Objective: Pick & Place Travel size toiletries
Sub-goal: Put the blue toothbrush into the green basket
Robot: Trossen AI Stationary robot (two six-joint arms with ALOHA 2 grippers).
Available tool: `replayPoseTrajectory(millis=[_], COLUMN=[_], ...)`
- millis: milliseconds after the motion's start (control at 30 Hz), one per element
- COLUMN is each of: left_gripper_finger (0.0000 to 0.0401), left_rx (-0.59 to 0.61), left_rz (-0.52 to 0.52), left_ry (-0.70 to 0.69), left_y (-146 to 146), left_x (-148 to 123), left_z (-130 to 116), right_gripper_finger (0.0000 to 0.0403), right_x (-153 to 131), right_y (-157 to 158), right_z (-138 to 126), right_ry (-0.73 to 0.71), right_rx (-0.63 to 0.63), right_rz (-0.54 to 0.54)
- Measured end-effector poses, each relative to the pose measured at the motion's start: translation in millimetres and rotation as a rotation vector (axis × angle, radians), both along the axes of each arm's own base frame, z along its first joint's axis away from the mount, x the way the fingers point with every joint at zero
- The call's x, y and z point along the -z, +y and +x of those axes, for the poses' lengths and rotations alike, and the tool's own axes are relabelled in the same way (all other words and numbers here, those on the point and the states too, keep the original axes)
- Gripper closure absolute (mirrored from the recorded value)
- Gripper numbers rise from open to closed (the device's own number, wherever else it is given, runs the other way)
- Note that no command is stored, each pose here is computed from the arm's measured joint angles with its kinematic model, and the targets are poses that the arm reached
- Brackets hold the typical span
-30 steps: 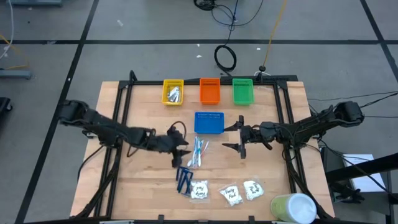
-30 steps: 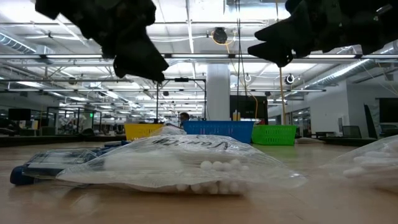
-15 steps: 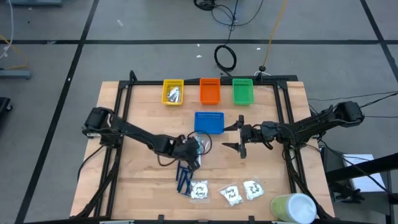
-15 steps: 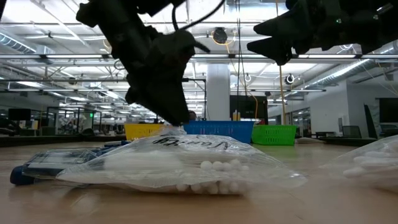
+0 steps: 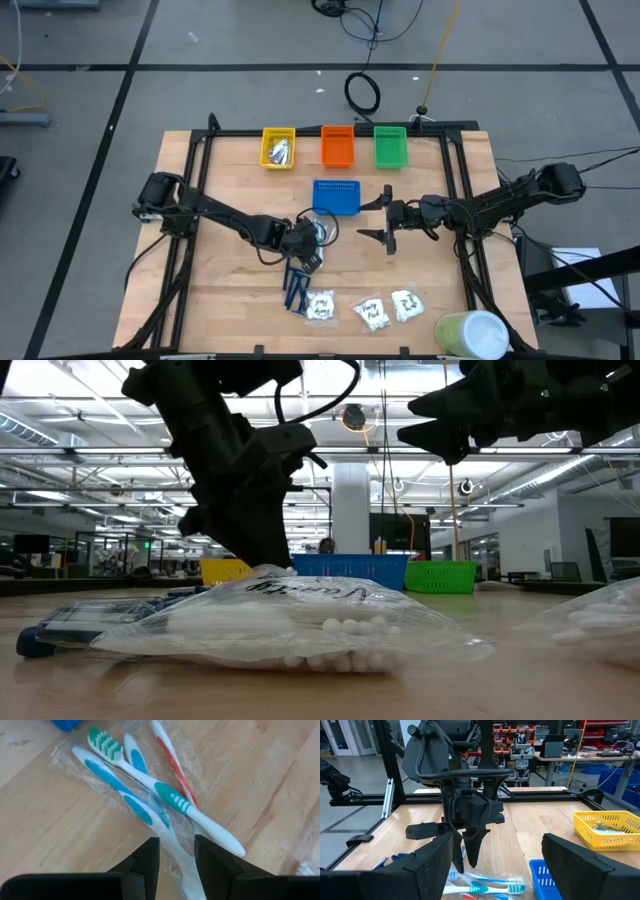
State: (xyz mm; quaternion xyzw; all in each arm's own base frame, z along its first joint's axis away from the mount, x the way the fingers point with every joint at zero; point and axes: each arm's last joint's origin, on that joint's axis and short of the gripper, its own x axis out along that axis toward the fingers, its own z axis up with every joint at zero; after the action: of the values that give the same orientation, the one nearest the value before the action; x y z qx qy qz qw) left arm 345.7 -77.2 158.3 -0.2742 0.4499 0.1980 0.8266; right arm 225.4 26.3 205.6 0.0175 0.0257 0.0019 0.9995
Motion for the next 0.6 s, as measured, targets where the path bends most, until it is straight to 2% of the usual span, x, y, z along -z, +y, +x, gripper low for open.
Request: replayPoseTrajectory(millis=[100,367,600], left_gripper_finger=[0.0284,0.0284,0.0286], left_rx=[0.01,0.024,0.061], left_rz=[0.006,0.015,0.021], left_ry=[0.002,0.089,0.1], left_y=[0,7,11], left_x=[0,27,19], left_z=[0,5,1], right_gripper_finger=[0.0115,0.0115,0.0115], right_x=[0,0,0], right_y=[0,0,0], right_z=[0,0,0], right_ry=[0.0,-0.002,0.001], right_rx=[0.0,0.0,0.002], right_rz=[0.0,0.013,0.023])
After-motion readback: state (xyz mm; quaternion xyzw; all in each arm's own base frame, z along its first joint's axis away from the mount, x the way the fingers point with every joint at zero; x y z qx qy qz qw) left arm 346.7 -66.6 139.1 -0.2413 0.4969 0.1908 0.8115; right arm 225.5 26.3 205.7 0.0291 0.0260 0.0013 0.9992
